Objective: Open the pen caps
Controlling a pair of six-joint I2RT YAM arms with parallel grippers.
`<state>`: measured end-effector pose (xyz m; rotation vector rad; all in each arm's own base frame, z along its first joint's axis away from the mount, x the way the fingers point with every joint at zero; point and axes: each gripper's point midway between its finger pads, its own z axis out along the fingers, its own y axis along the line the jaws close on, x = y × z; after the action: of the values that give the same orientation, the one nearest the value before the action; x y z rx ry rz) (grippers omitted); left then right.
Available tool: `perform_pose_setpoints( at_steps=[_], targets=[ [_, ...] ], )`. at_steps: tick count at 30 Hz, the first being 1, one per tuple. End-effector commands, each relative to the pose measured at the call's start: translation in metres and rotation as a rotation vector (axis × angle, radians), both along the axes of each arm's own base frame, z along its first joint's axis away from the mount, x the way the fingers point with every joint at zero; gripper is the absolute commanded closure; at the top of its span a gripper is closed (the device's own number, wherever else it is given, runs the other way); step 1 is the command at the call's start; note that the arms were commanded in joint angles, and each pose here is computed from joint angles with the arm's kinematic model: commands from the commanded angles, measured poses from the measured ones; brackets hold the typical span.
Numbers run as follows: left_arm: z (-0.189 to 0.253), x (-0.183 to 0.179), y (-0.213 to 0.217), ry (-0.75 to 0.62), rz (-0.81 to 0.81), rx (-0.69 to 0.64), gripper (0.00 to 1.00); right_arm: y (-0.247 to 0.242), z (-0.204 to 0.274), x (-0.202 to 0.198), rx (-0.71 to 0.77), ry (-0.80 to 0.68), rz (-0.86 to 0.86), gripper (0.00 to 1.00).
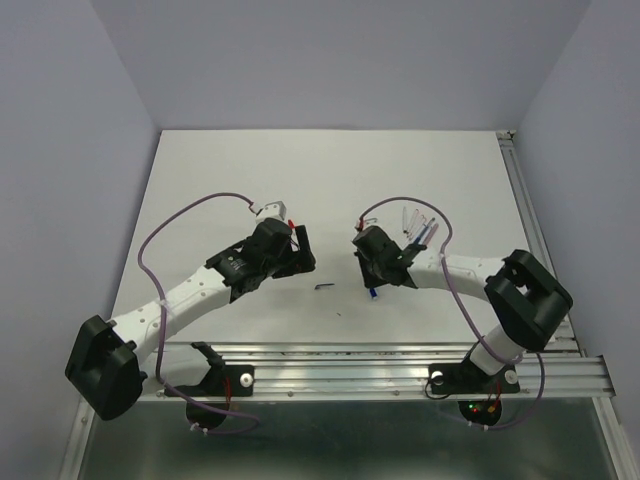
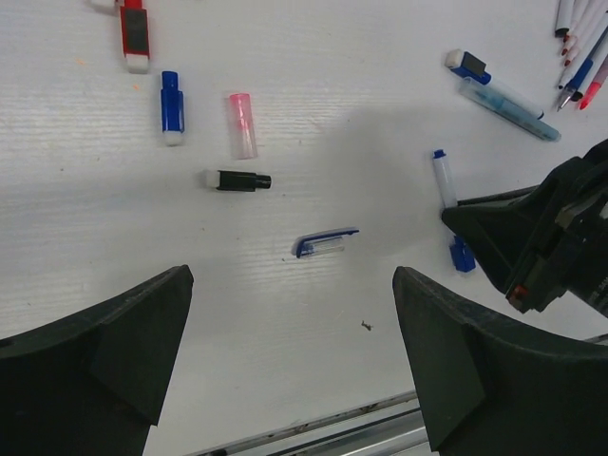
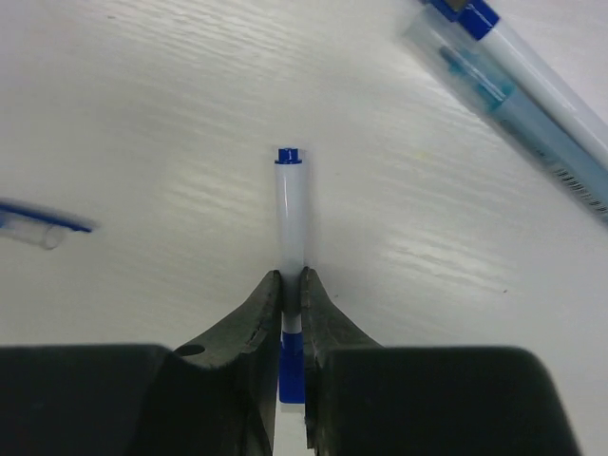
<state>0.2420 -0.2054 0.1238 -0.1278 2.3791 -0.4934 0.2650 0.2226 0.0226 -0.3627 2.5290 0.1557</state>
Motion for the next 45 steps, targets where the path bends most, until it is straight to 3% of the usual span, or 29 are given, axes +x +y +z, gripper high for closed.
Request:
perform_pose_setpoints(
  at_steps=[1,3,5,10,14,24,26,31,32,35,45],
  targets=[
    [0.025,-0.001,-0.012,-0.064,-0.061,-0.068,0.01,0.045,0.057,-0.002,0.241,-0.113,-0.040,0.94],
    [0.036,-0.011,-0.031,-0.096,-0.154,-0.144,0.01,0.059,0.077,-0.004,0.399,-0.126,-0.080,0.94],
    [0.057,-0.033,-0.055,-0.159,-0.298,-0.255,0.01,0.081,0.125,-0.001,0.656,-0.207,-0.075,0.92],
    [0.077,-0.056,-0.082,-0.236,-0.420,-0.356,0.01,0.102,0.172,-0.019,0.952,-0.172,-0.061,0.92],
    [0.082,-0.055,-0.092,-0.260,-0.438,-0.373,0.03,0.120,0.175,-0.033,0.989,-0.113,-0.084,0.92],
    [0.062,-0.045,-0.084,-0.233,-0.398,-0.266,0.15,0.118,0.183,-0.034,1.119,-0.106,-0.202,0.92],
    [0.064,-0.045,-0.083,-0.238,-0.393,-0.269,0.21,0.120,0.188,-0.037,1.142,-0.103,-0.182,0.92],
    [0.069,-0.042,-0.083,-0.252,-0.381,-0.273,0.52,0.135,0.190,-0.047,1.159,-0.054,-0.118,0.91],
    [0.069,-0.042,-0.083,-0.252,-0.381,-0.273,0.68,0.137,0.190,-0.047,1.164,-0.050,-0.118,0.91],
    [0.067,-0.042,-0.083,-0.238,-0.379,-0.264,1.00,0.137,0.191,-0.047,1.162,-0.060,-0.115,0.91],
    [0.073,-0.046,-0.076,-0.270,-0.368,-0.288,1.00,0.142,0.183,-0.039,1.054,-0.096,-0.092,0.69]
  ],
)
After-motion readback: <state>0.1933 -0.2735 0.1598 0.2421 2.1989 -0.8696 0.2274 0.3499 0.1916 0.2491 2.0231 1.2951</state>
